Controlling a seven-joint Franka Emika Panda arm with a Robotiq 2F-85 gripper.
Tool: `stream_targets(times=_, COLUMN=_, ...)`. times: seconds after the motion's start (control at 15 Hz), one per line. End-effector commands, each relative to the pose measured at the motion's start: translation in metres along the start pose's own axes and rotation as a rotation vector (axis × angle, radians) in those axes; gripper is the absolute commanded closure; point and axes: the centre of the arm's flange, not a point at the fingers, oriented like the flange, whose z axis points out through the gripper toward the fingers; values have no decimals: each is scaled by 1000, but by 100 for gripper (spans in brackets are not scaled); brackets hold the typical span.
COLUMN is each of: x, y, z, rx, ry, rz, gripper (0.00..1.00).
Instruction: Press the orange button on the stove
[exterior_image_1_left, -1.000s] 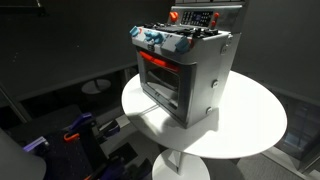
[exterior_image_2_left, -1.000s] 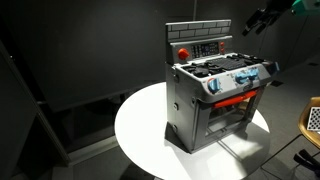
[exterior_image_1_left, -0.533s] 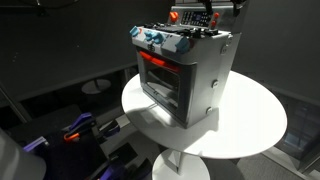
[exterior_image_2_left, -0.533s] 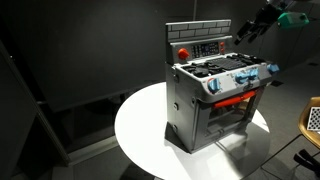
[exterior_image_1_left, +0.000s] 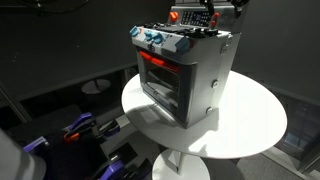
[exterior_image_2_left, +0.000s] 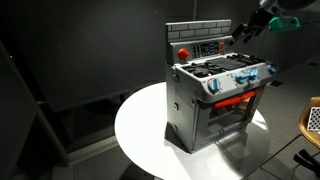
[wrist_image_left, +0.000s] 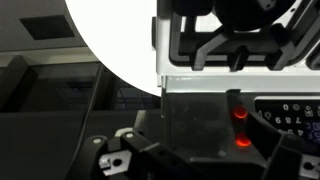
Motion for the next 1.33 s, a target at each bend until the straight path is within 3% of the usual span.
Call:
stream_targets(times=0.0, x=16, y=-6, z=8, rx=-19, ry=21, rz=17, gripper=0)
stream_targets(times=1.27, x=31, y=-6, z=28, rx=-4, ry=14, rz=20, gripper=0)
